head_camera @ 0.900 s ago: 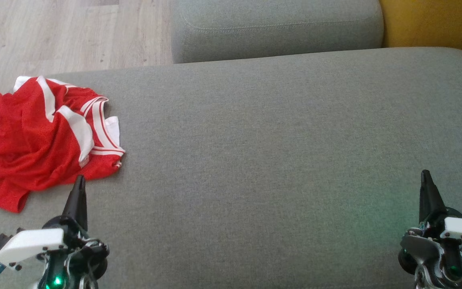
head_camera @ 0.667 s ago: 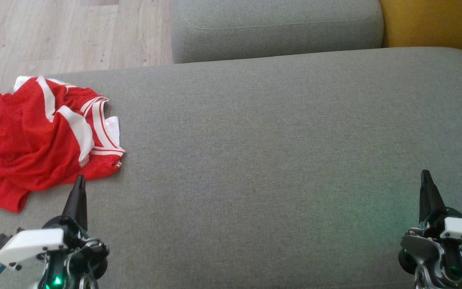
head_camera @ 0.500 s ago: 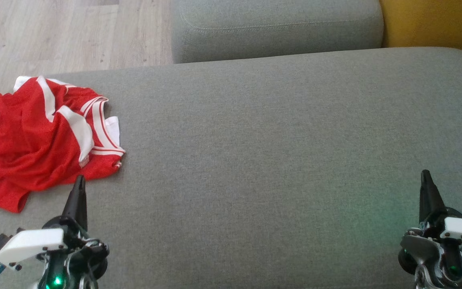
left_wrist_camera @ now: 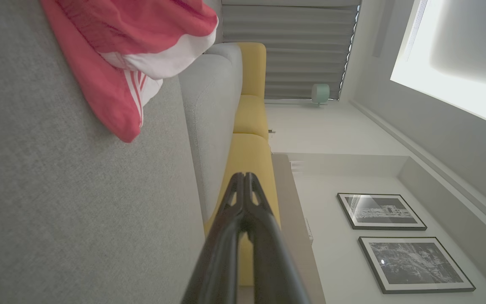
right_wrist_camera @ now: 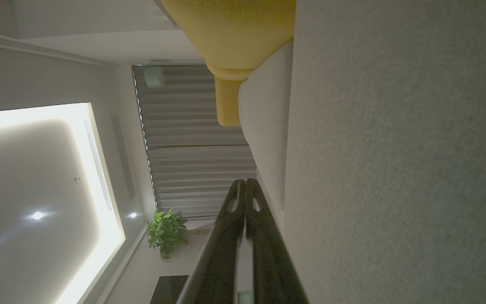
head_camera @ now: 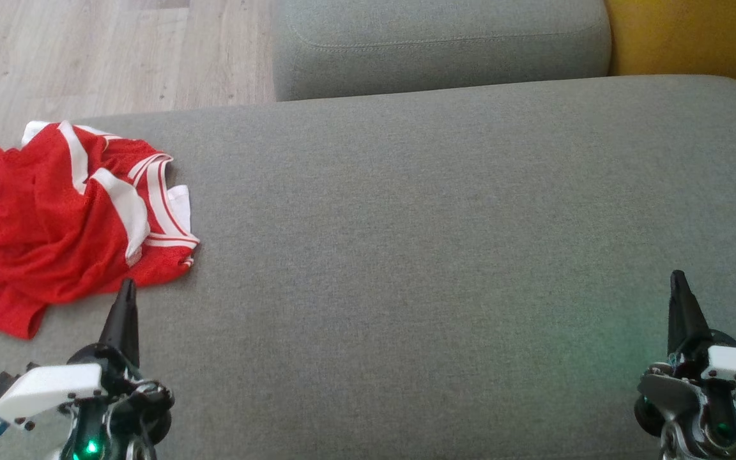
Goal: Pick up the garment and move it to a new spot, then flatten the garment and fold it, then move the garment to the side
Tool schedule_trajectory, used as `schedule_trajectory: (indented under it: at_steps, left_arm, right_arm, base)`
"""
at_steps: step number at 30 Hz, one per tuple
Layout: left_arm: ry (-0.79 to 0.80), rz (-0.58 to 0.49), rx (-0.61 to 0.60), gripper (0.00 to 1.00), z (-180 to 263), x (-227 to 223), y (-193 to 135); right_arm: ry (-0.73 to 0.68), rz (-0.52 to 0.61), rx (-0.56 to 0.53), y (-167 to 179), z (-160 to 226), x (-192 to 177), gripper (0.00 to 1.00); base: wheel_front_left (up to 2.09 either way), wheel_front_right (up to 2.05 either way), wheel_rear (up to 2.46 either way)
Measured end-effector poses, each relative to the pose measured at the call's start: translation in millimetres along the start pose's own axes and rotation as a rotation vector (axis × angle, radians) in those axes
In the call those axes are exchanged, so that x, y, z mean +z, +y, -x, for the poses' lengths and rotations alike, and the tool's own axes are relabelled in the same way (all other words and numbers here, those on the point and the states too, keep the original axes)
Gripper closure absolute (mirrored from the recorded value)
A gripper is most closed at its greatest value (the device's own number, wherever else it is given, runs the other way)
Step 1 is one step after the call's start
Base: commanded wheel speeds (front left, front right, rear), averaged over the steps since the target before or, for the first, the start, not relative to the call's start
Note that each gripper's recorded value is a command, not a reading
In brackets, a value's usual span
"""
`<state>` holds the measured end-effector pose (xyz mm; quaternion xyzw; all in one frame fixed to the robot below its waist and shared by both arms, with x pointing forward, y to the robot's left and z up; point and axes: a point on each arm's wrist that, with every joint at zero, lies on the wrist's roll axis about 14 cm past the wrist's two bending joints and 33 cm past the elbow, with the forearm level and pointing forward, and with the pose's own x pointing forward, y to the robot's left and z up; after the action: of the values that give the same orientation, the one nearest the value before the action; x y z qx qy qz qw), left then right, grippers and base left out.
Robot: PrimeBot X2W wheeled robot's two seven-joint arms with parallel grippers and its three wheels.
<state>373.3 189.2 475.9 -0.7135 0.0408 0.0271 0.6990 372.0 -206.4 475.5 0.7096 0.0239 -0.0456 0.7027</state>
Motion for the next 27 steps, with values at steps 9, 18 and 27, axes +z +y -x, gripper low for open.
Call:
schedule_trajectory:
  at_steps: [9, 18, 27]
  left_arm:
    - [-0.007, 0.013, 0.098, 0.0, 15.5, -2.7, 32.8]
    - [0.0, -0.027, 0.087, 0.0, 12.8, -8.3, 27.7]
    - [0.02, -0.132, 0.109, 0.0, 12.3, -16.5, 29.4]
  right_arm:
    - [-0.01, -0.003, -0.085, -29.0, 13.9, 1.2, 0.0]
    - [-0.002, 0.063, -0.072, -23.9, 12.3, -3.3, 0.0]
    - [0.008, 0.215, -0.053, -16.9, 11.3, -7.6, 0.0]
  base:
    - [0.0, 0.0, 0.0]
    - [0.0, 0.0, 0.0]
    - [0.0, 0.0, 0.0]
